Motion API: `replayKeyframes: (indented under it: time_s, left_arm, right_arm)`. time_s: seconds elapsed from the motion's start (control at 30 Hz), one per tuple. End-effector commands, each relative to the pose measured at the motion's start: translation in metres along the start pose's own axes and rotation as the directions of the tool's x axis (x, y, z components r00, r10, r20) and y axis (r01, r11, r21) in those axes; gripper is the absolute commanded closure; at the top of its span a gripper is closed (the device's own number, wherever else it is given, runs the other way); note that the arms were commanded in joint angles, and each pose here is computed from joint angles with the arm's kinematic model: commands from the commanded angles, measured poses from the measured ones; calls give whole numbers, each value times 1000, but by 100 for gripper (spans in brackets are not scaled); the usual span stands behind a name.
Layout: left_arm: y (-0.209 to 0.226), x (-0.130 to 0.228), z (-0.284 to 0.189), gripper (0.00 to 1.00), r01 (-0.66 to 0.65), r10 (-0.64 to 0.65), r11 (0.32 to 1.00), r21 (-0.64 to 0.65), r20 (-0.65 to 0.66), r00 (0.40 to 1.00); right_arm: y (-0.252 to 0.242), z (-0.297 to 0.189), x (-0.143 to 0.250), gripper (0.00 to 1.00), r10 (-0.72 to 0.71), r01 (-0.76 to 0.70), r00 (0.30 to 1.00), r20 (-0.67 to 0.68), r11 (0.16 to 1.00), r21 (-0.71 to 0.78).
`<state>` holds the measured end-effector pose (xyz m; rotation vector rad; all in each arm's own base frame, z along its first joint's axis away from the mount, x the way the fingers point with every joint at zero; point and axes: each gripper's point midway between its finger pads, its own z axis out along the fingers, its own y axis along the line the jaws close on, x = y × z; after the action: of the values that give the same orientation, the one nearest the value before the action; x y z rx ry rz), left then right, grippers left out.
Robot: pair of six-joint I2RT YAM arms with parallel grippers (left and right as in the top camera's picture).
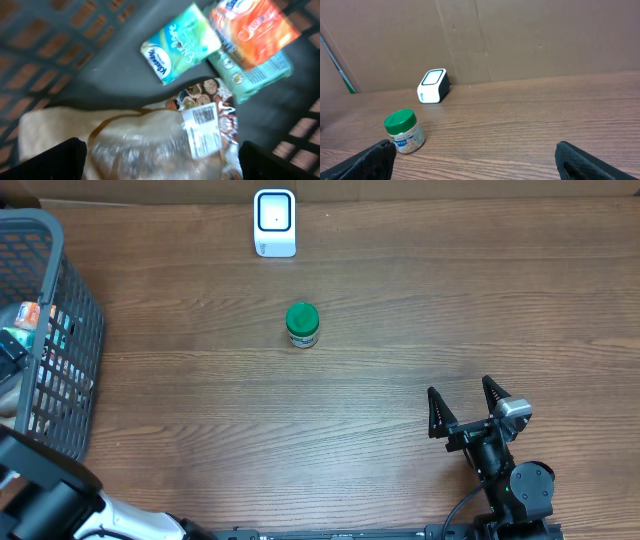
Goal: Scan the item barcode
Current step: 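Return the left gripper to the basket and grasp the snack bag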
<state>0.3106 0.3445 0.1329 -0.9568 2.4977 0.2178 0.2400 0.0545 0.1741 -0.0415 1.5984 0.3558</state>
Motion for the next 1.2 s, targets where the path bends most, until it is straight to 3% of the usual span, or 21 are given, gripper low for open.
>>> replayKeyframes:
  time_s: [0.0,0.3,0.37,0.63,0.77,1.17]
  left_arm:
    - [-16,7,26,0,-143,145,988,50,-33,989]
    - [-5,34,34,5,-234,231,972,0,-160,960]
    - [-5,37,34,2,-265,263,964,11,-172,949]
    - [-4,57,34,2,-432,434,900,65,-239,868]
    - [-4,66,39,8,-512,520,853,99,-245,818]
    - [0,81,73,11,-534,545,836,123,-291,786]
  right_arm:
    - [0,0,3,0,2,-2,1000,0,1000,-4]
    - [0,0,3,0,2,-2,1000,0,1000,-4]
    - [0,0,3,0,2,-2,1000,0,1000,-4]
    - [0,0,3,0,2,-2,1000,0,1000,-4]
    - [0,0,3,0,2,-2,1000,0,1000,-4]
    - [0,0,3,0,2,-2,1000,0,1000,-4]
